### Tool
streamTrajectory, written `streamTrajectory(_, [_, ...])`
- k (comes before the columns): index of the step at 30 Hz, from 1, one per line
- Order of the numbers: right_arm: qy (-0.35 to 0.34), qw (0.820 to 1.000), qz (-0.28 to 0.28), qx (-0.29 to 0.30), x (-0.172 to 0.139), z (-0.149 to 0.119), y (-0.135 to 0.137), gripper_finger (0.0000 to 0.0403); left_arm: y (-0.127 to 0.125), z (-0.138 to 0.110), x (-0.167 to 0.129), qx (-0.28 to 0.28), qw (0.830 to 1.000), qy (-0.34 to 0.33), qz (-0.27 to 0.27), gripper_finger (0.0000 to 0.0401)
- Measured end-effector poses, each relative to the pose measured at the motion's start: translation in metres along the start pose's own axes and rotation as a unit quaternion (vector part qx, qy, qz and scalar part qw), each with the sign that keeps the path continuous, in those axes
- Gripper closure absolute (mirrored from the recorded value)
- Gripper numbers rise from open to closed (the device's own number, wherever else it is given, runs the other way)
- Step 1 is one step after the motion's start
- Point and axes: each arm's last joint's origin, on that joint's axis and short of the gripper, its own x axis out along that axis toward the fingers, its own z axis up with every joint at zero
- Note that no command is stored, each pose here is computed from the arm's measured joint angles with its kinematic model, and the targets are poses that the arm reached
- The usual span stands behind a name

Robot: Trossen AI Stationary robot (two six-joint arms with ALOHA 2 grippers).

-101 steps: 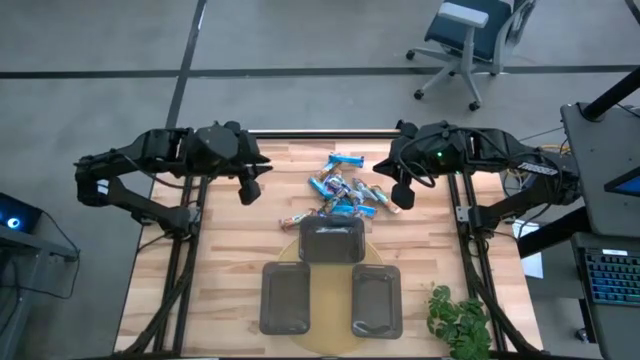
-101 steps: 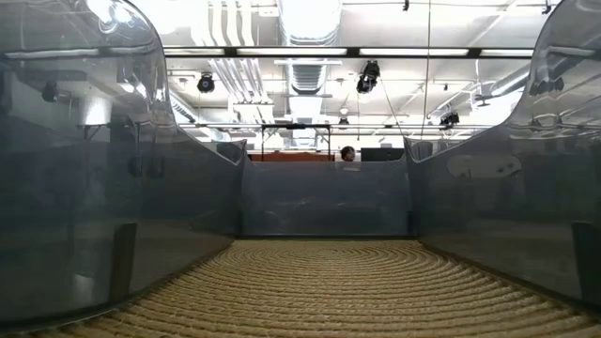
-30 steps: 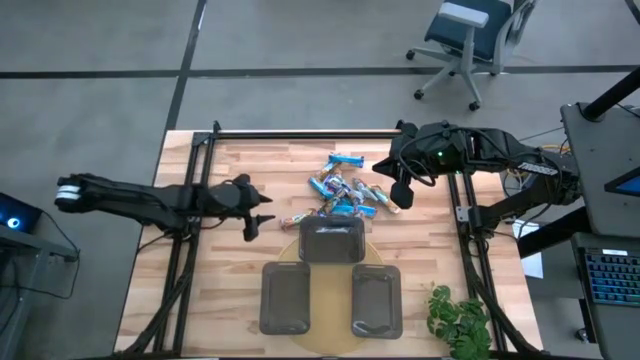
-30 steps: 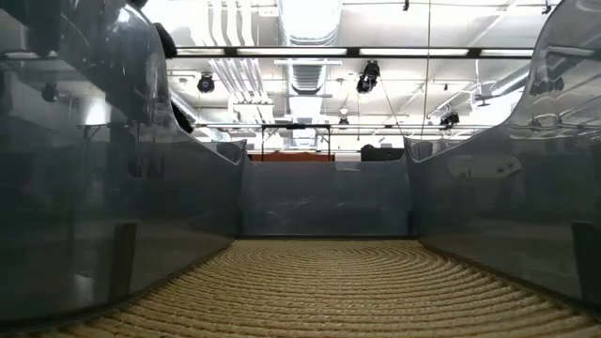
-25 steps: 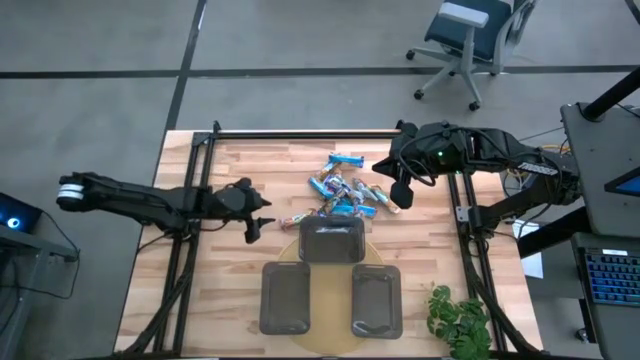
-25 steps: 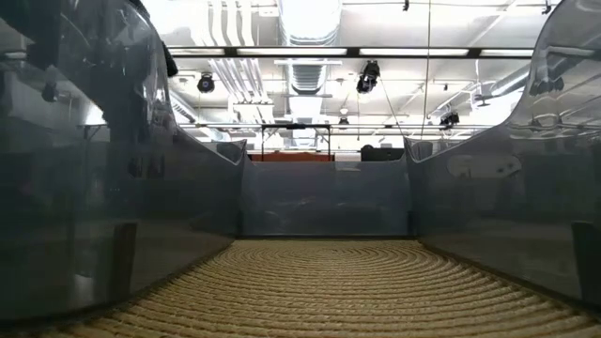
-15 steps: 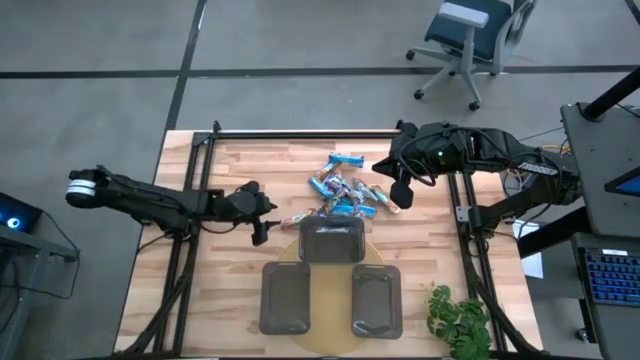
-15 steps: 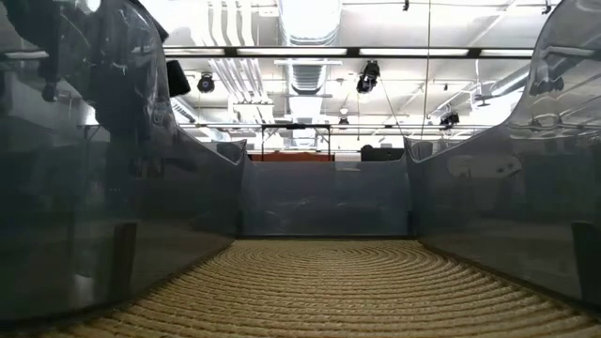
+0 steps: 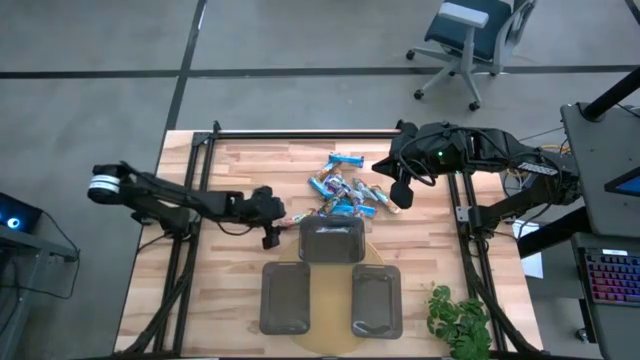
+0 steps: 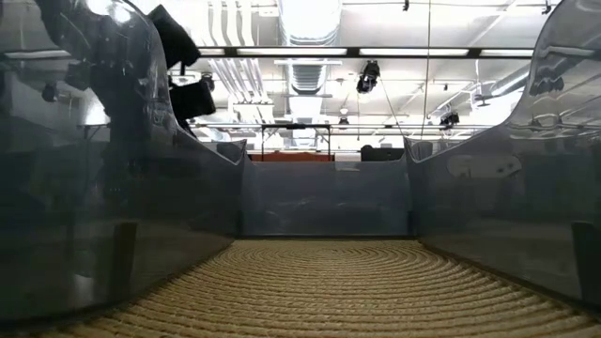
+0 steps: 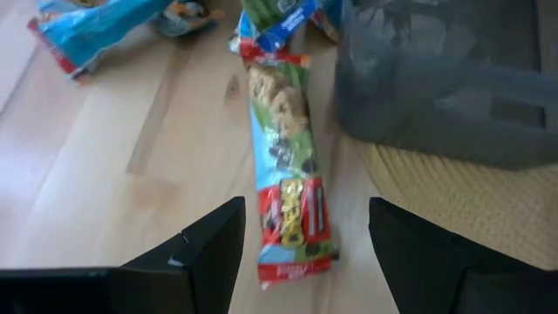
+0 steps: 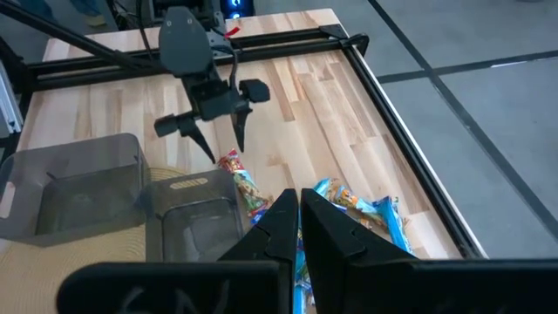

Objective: Pick and place Granola Bars by type
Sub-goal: Put the red granola bar into the bottom left black bin

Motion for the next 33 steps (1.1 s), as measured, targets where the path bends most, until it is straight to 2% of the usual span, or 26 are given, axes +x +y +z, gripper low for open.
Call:
streamTrajectory(6, [0.000, 1.000, 0.000, 0.000, 0.000, 0.000, 0.000, 0.0394, -0.004, 0.010, 0.011, 0.009, 1.000, 0.009, -0.007, 0.0176])
streamTrajectory(26, [0.000, 1.000, 0.000, 0.000, 0.000, 0.000, 0.000, 0.0394, -0.007, 0.005, 0.045, -0.003, 0.997, 0.068, 0.018, 0.0177])
streamTrajectory(33, [0.001, 1.000, 0.000, 0.000, 0.000, 0.000, 0.000, 0.0394, -0.007, 0.008, 0.045, -0.001, 0.997, 0.078, 0.022, 0.0201])
